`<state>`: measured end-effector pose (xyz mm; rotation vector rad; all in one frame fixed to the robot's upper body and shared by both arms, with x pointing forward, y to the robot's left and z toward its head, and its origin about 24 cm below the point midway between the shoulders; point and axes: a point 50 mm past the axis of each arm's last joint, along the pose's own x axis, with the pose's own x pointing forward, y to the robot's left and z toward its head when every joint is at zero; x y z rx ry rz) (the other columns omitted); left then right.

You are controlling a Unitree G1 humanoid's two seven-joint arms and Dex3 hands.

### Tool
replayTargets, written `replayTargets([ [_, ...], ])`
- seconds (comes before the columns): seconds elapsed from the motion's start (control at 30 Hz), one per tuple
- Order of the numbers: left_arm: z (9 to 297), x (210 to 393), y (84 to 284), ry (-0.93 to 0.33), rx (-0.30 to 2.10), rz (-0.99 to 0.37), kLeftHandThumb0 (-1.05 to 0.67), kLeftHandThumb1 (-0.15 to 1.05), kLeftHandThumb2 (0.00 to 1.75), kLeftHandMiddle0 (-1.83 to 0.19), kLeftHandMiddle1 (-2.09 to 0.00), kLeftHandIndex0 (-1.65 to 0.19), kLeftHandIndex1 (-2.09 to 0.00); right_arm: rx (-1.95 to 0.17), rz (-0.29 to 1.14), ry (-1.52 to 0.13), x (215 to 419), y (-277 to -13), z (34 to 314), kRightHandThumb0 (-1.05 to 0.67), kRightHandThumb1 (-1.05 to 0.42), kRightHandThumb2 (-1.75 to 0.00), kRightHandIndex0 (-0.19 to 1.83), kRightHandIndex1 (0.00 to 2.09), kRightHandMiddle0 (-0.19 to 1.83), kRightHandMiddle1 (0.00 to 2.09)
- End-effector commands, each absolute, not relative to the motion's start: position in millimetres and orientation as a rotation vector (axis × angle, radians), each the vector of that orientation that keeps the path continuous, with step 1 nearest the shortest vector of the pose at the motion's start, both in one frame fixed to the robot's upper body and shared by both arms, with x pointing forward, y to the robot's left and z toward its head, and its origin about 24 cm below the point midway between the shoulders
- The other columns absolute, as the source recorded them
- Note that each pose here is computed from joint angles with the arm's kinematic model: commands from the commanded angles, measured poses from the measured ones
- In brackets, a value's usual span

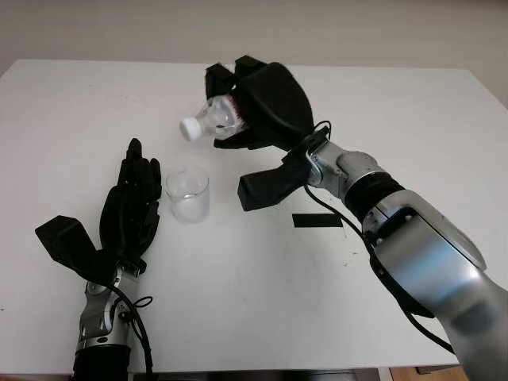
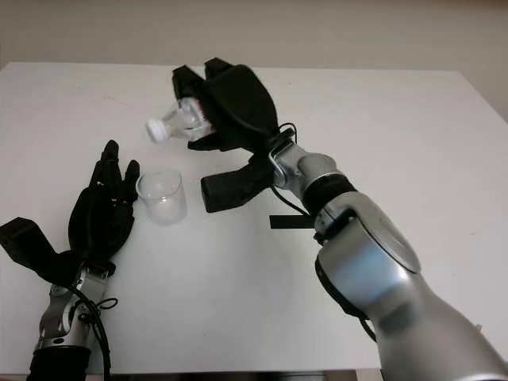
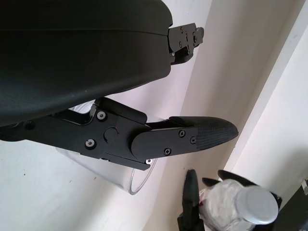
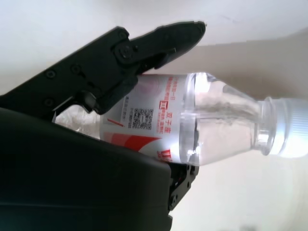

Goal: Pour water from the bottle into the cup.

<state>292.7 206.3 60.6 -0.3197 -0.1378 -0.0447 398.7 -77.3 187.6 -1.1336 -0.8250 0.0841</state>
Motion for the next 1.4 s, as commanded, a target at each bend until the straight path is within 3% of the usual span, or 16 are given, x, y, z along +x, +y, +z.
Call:
replayTargets([
  [0.0, 60, 294.3, 206.7, -0.133, -0.320, -0.050, -0.72, 1.05, 0.47, 0.16, -0.05, 0.17, -0.05, -1.004, 0.062, -0.745, 399, -96, 183, -0.45, -1.05, -0.38, 1.42, 2.09, 1.03, 2.09],
  [0.17, 61, 296.4, 206.3, -0.131, -0.314, -0.054, -0.73, 1.05, 0.48, 0.15, -0.05, 0.15, -0.06, -0.635, 0.093, -0.522, 399, -120, 168, -0.45, -1.05, -0.43, 1.44, 2.09, 1.07, 2.09],
  [0.3, 62, 297.9, 206.2, -0.128, -0.305, -0.064, -0.74, 1.05, 0.48, 0.14, -0.06, 0.14, -0.06, -0.377, 0.129, -0.412, 390, -136, 156, -0.42, -1.05, -0.48, 1.34, 2.09, 1.07, 2.09],
  [0.33, 62, 298.5, 205.9, -0.128, -0.303, -0.068, -0.74, 1.05, 0.48, 0.14, -0.06, 0.14, -0.06, -0.292, 0.134, -0.370, 386, -140, 153, -0.43, -1.05, -0.51, 1.41, 2.09, 1.15, 2.09],
  [0.43, 61, 299.8, 204.8, -0.121, -0.304, -0.071, -0.74, 1.05, 0.48, 0.14, -0.06, 0.14, -0.06, -0.133, 0.156, -0.278, 370, -152, 144, -0.44, -1.05, -0.48, 1.33, 2.09, 1.03, 2.09],
  [0.63, 59, 299.6, 203.3, -0.113, -0.310, -0.078, -0.75, 1.05, 0.48, 0.15, -0.05, 0.15, -0.05, -0.005, 0.131, -0.150, 349, -170, 138, -0.44, -1.05, -0.47, 1.40, 2.09, 1.09, 2.09],
  [0.87, 57, 297.3, 204.1, -0.109, -0.314, -0.083, -0.74, 1.05, 0.50, 0.14, -0.05, 0.15, -0.05, 0.094, 0.148, -0.058, 335, -173, 142, -0.44, -1.05, -0.47, 1.40, 2.09, 1.13, 2.09],
  [1.37, 57, 292.1, 208.4, -0.101, -0.301, -0.077, -0.74, 1.05, 0.52, 0.15, -0.05, 0.15, -0.06, 0.075, 0.143, 0.011, 330, -167, 128, -0.45, -1.05, -0.47, 1.42, 2.09, 1.15, 2.09],
])
